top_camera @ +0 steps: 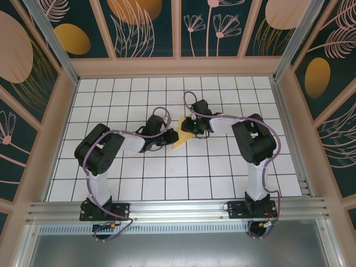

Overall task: Fold a paper plane with a square sheet of paper (pick it up from the middle)
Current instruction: Fourth fold the wing at the center of the table.

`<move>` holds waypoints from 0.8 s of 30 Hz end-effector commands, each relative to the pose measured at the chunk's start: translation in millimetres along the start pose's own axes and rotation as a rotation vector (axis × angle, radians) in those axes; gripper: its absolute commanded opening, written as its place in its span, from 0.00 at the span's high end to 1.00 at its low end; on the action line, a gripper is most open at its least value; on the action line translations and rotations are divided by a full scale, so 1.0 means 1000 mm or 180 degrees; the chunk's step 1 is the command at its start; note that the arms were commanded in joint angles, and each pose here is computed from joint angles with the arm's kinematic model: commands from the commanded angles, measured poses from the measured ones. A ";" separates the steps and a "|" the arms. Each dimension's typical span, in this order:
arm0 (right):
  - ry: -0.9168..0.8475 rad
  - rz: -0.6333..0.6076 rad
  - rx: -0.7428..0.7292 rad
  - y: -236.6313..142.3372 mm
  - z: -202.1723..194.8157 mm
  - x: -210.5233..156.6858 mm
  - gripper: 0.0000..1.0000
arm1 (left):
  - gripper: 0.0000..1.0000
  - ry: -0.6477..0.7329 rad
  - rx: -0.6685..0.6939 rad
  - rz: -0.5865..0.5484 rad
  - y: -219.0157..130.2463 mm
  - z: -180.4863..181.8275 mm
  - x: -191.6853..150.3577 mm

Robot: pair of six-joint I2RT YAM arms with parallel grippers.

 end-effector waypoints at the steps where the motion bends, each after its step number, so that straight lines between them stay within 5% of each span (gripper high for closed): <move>1: 0.0180 0.0308 -0.0879 0.029 -0.066 -0.033 0.77 | 0.92 -0.0056 0.0058 -0.0017 -0.003 0.000 0.003; 14: 0.0142 0.0373 -0.0976 0.033 -0.071 -0.036 0.76 | 0.83 -0.0197 -0.0162 -0.0516 -0.038 -0.006 0.027; 24: 0.0131 0.0402 -0.1006 0.035 -0.072 -0.038 0.73 | 0.81 -0.0120 -0.0505 -0.0481 -0.034 -0.021 0.032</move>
Point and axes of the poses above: each hand's point on the last joint's axis, 136 mm out from that joint toward the fingers, its own y axis out along the fingers, its own z axis along the line the jaws close on, x = y × z, the point moved 6 cm from there along -y, back along the fingers, and after that the axes turned 10 degrees about y, right-handed, at the moved point
